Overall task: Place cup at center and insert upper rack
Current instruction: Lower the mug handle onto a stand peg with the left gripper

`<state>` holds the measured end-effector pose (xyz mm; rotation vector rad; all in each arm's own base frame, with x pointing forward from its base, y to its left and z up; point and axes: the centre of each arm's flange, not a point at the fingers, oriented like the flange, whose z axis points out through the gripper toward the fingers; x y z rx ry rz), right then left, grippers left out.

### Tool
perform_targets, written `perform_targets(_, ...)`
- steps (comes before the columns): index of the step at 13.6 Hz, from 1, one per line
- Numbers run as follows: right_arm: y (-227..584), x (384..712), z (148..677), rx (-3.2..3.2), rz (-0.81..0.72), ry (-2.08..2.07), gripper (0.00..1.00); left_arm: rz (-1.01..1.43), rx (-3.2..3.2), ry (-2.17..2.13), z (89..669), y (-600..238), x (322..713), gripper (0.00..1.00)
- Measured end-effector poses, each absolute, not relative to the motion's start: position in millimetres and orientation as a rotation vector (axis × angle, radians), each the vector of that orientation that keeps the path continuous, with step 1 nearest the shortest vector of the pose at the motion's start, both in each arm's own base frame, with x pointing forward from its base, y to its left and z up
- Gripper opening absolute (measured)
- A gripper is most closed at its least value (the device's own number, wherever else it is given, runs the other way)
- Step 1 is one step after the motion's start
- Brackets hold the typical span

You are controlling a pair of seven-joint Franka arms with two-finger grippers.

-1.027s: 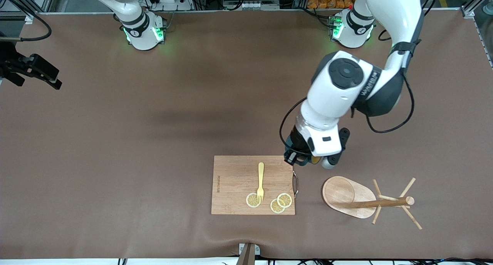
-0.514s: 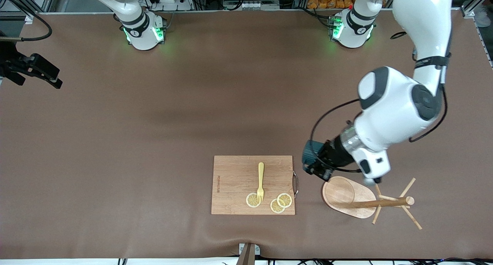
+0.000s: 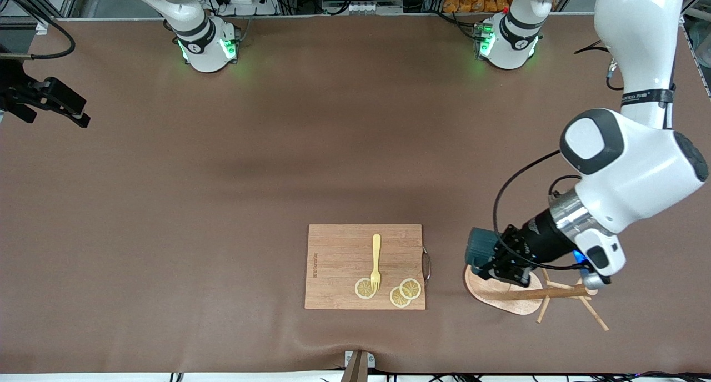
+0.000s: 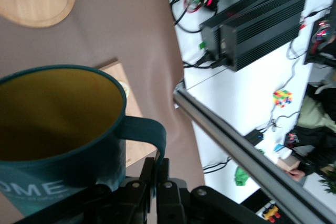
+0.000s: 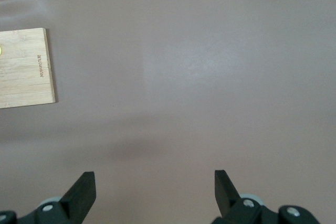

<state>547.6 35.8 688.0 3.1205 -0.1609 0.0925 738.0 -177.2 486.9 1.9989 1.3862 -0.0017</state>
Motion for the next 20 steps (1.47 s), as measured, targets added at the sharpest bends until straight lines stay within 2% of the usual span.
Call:
perform_targets(11, 36.3, 547.2, 687.7, 3.12, 0.088, -0.159, 1.0, 0.091, 1.7, 1.44, 456.0, -105.3, 763.8, 0.05)
perform_targets(20, 38.6, 547.0, 687.6, 3.12, 0.086, -0.153, 1.0, 0.091, 1.639, 1.438, 413.8, -41.2, 761.3, 0.05)
